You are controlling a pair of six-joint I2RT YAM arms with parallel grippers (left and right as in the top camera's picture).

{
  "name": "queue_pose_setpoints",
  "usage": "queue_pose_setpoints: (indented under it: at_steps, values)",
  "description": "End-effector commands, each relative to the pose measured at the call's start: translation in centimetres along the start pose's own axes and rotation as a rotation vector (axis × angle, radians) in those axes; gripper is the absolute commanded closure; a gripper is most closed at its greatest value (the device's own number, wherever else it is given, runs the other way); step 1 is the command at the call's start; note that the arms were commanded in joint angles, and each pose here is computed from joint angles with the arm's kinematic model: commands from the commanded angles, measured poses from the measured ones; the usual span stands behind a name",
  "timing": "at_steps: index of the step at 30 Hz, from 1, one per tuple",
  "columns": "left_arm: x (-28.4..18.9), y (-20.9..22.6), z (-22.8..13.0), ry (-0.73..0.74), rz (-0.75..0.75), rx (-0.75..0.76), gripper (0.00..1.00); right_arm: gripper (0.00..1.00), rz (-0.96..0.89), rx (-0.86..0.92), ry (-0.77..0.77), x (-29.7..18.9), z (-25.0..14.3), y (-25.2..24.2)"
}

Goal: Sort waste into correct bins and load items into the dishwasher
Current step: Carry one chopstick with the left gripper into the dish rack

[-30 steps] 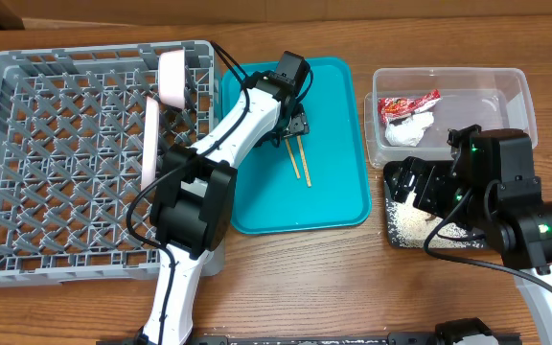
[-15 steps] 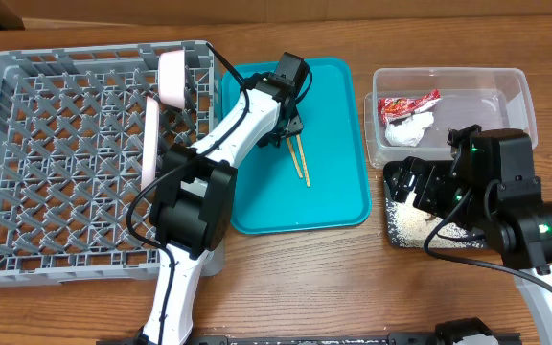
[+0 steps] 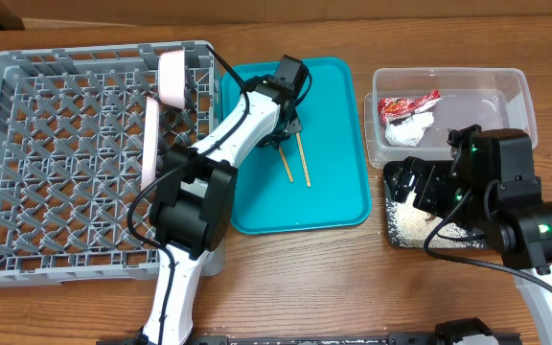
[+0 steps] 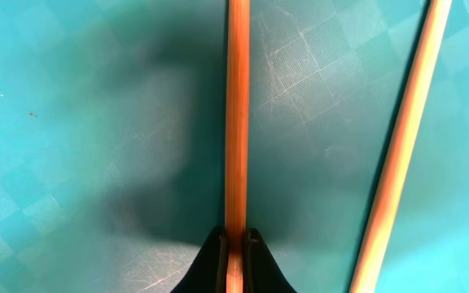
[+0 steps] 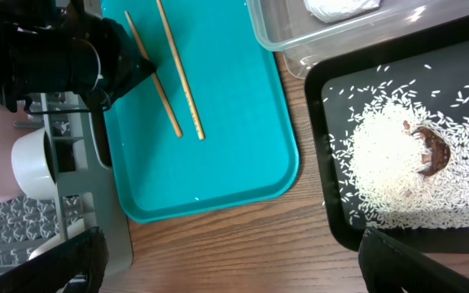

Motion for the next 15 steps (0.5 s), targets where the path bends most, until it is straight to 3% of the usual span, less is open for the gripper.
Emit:
queue_pose_setpoints:
  at_steps: [1, 8, 13, 15]
  values:
    - [1.4, 0.6, -1.1, 0.037, 0.032, 0.043, 0.96, 0.00, 0.005, -0.008, -0.029, -0.6, 0.4, 0.3]
    - [-3.1, 0.3, 0.6, 0.003, 0.037, 0.189, 0.96, 0.00, 0.005, -0.008, -0.029, -0.6, 0.4, 0.3]
    - [-10.7, 0.7, 2.1, -0.069, 0.025, 0.272, 0.96, 0.00, 0.005, -0.008, -0.029, -0.6, 0.4, 0.3]
    - [-15.9, 1.9, 2.4, -0.121, -0.007, 0.343, 0.96, 0.00, 0.005, -0.008, -0.029, -0.6, 0.4, 0.3]
Point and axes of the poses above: each gripper's point midway between its finger pads, its own x axis out along the fingers, its own y axis along the line the jaws close on, z = x × y, the point moved 8 cm from there along -x, back along the fingers, and after that the axes turned 2 degrees about -x, right-handed, at the moved point
